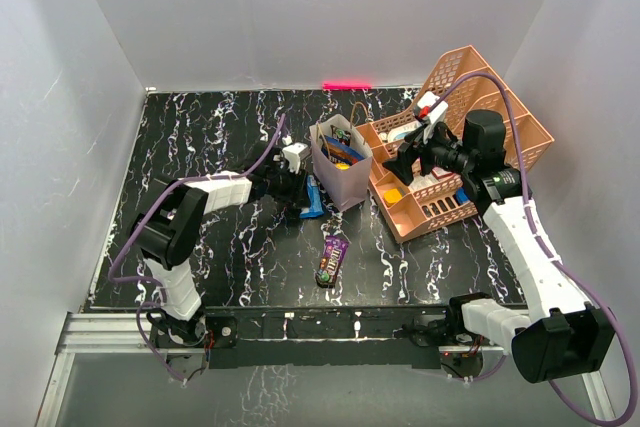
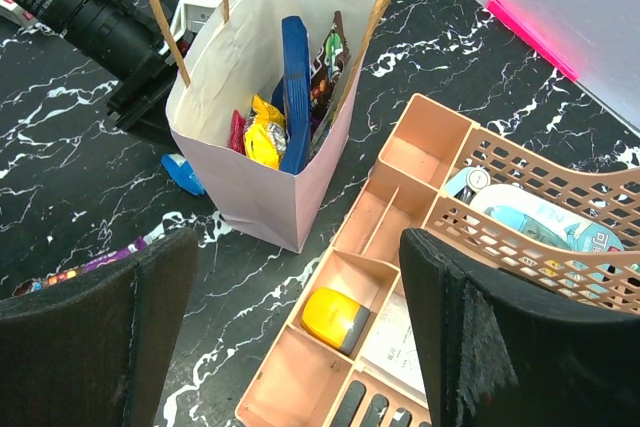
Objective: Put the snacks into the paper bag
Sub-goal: Pick up the snack from the center of the board.
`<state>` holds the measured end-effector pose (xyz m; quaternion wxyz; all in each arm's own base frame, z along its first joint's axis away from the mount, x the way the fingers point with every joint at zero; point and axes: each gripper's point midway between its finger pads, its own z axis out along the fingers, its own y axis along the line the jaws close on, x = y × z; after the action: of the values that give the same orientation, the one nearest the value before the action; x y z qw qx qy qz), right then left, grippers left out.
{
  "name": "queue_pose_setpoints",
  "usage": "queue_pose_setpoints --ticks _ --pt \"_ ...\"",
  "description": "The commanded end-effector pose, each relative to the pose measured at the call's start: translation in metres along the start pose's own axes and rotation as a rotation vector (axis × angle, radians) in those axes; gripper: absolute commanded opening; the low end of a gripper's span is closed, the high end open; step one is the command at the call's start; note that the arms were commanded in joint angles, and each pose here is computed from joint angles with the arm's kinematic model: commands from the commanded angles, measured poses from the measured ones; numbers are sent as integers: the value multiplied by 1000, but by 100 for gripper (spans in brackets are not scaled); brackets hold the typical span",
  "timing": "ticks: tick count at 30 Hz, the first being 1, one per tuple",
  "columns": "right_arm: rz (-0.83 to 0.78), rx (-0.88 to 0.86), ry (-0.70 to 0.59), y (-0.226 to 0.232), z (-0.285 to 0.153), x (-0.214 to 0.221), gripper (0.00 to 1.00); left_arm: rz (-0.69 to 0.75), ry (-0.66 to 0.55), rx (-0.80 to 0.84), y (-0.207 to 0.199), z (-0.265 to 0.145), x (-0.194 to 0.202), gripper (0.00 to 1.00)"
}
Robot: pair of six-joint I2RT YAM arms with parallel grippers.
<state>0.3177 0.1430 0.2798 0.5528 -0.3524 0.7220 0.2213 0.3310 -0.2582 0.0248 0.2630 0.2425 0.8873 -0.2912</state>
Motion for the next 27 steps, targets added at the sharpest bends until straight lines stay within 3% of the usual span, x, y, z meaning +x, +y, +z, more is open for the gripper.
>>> queue_pose_setpoints --ticks 1,17,27 --pt "-27 4 -52 -4 1 -12 85 -2 -3 20 -6 -2 4 35" --pt "-15 -34 -38 -5 9 -13 86 86 -81 29 -11 -29 -17 0" --pt "-36 -95 -41 2 8 -26 86 329 -207 -24 -20 -80 -43 0"
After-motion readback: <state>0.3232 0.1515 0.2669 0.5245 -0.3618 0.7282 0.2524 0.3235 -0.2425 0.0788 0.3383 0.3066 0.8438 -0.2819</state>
